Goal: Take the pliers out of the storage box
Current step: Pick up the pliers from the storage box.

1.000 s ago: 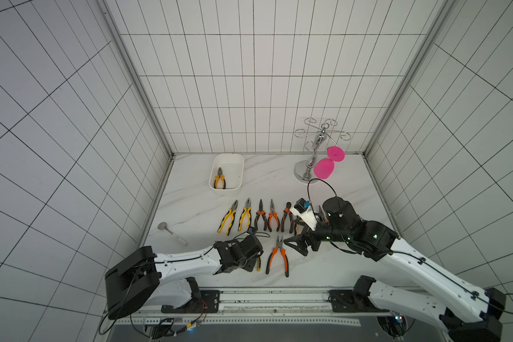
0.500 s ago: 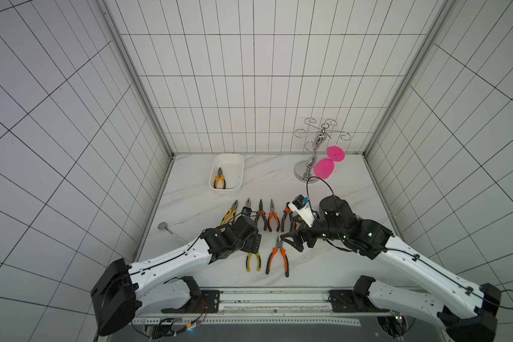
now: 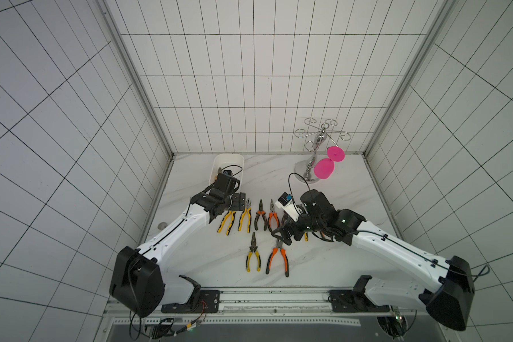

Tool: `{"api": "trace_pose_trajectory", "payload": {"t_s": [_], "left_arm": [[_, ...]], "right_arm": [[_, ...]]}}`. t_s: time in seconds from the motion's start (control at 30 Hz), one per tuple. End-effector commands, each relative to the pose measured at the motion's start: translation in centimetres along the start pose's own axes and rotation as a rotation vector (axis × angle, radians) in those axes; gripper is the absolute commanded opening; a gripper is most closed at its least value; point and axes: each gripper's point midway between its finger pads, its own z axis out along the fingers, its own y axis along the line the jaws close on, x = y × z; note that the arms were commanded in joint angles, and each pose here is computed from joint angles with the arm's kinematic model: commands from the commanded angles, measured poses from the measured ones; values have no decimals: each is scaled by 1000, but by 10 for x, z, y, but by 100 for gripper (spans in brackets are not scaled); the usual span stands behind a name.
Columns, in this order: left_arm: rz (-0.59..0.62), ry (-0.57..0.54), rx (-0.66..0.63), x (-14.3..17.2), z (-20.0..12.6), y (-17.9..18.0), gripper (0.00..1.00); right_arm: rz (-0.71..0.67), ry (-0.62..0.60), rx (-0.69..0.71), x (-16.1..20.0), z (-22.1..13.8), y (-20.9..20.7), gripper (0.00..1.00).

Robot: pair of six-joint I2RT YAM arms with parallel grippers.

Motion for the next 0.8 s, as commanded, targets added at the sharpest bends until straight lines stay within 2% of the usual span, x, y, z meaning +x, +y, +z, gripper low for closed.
{"api": "trace_pose_trajectory", "payload": {"t_s": [0.0,0.13,0.43,0.6,0.77], "left_arm": [[-49,46,-32,-18,22,18,85],[-106,136,-58,-36,54,34,72],[-86,138,-68,-91,109,39,42],[-59,149,-111,-108,137,48,35],[-44,180,-124,-111,158,52,31]], "right_arm": [[-60,-101,-11,-48,-15,-6,98],[-54,-111,-9,-61,-13,-25,98],[-87,-78,-10,-77,1,-50,99],[-77,-74,4,-80,2,-63,98],[-65,-71,19,-81,3,-74,99]]}}
